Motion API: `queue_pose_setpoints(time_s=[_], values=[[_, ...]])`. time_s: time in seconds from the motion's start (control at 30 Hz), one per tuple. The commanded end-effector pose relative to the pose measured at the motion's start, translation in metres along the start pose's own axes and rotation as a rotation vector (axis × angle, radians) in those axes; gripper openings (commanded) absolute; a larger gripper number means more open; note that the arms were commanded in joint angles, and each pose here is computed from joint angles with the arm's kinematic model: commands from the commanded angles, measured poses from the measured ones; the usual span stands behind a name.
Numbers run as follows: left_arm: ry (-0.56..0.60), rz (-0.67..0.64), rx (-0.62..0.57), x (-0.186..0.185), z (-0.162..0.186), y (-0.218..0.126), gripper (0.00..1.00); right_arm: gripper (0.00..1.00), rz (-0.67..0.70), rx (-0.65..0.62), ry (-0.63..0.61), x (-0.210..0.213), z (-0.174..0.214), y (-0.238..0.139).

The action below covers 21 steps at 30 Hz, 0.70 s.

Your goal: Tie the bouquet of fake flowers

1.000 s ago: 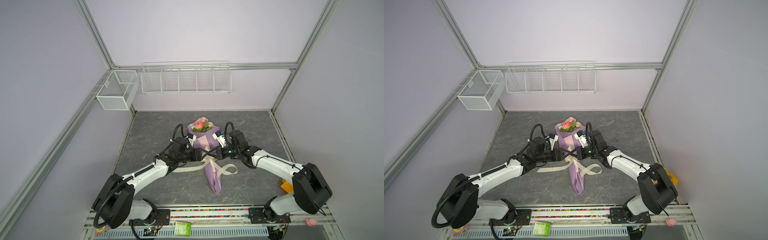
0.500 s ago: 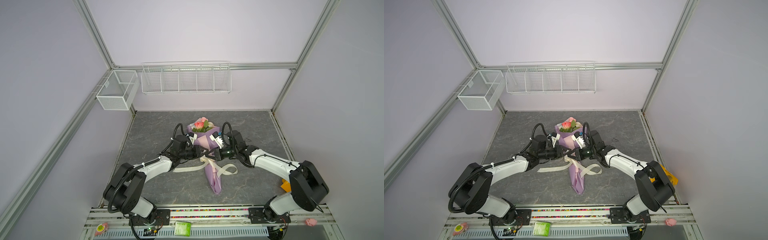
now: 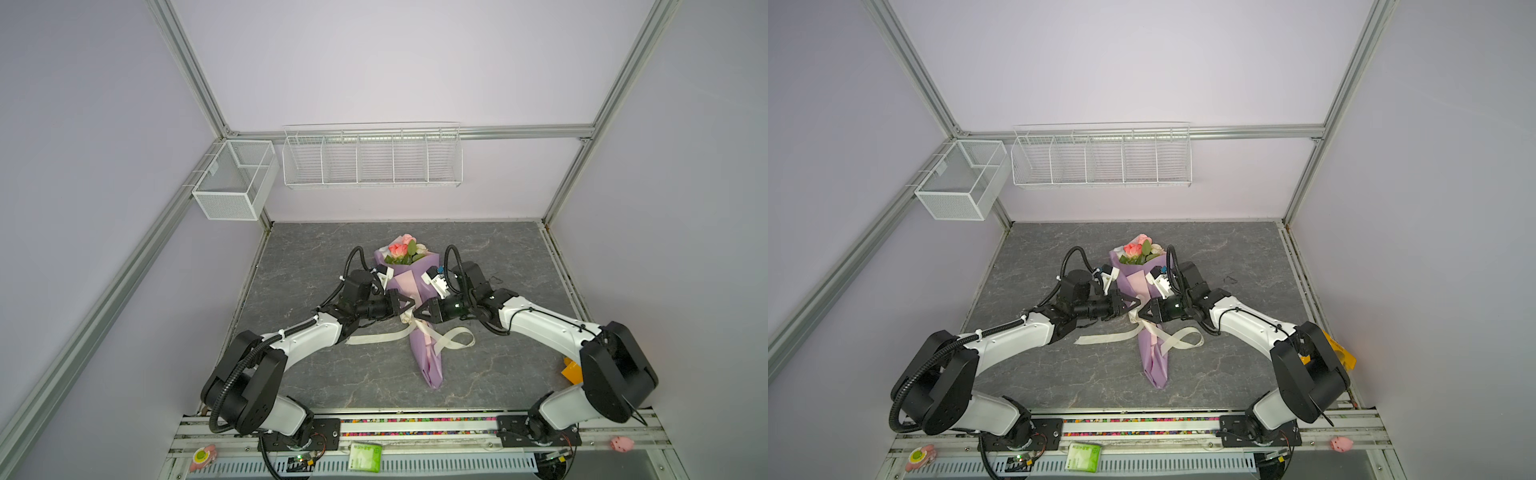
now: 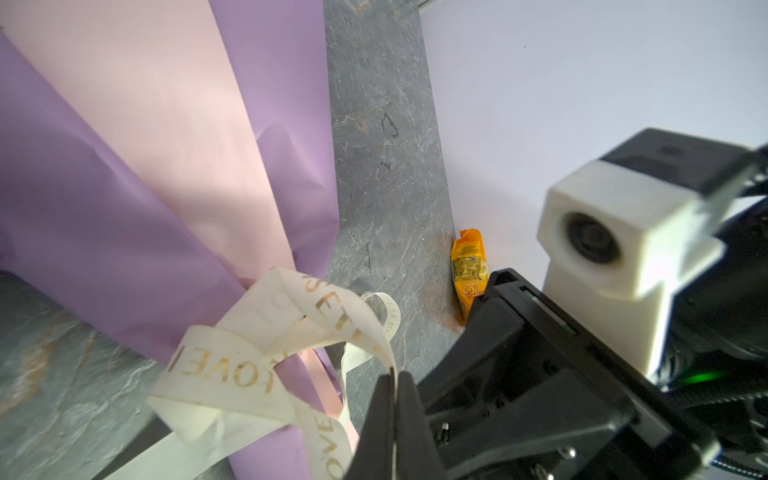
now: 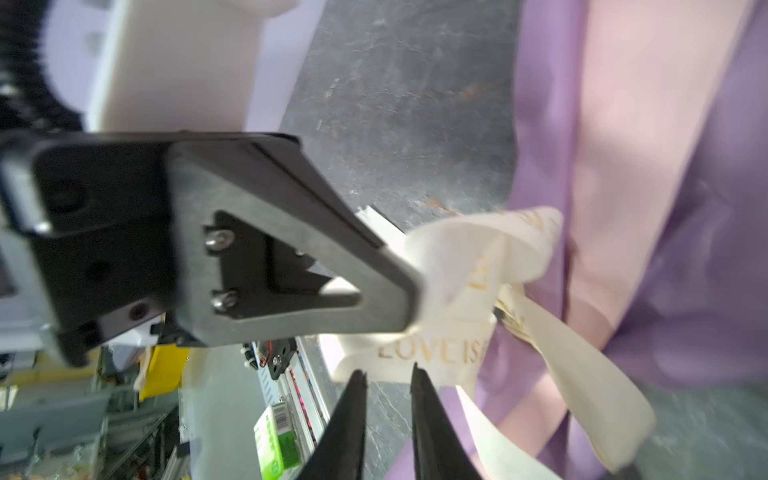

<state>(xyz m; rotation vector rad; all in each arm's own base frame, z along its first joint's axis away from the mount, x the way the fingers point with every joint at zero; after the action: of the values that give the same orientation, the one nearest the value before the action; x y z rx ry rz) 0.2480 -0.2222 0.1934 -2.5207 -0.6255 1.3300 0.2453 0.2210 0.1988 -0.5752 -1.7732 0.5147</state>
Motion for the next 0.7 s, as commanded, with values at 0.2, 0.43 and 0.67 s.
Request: queue_pose_setpoints(time_s=[0.2, 0.43, 0.67], values=[[0.039, -0.091, 0.020, 0.004, 0.012, -0.013, 0.00, 0.45, 0.586, -0.129, 0.419, -0.082, 0.057, -0.064], [0.031, -0.084, 0.013, 0.003, 0.014, -0.015, 0.00, 0.57, 0.672, -0.082, 0.342, -0.089, 0.050, -0.060], [0.017, -0.080, 0.005, 0.004, 0.015, -0.015, 0.00, 0.48, 0.705, 0.013, 0.317, -0.101, 0.034, -0.036]])
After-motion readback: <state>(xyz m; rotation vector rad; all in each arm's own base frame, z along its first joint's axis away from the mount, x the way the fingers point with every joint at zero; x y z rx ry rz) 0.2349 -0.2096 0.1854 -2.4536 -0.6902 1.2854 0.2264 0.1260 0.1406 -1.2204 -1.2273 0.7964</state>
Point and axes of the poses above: each gripper's point midway between its finger pads, its own y axis out along the fingers, its own x axis along the line the jaws close on, z = x × y, the point moved 10 cm from there along -y, back along the fingers, and after that the axes turned 15 degrees about y, right-handed, at the moved point
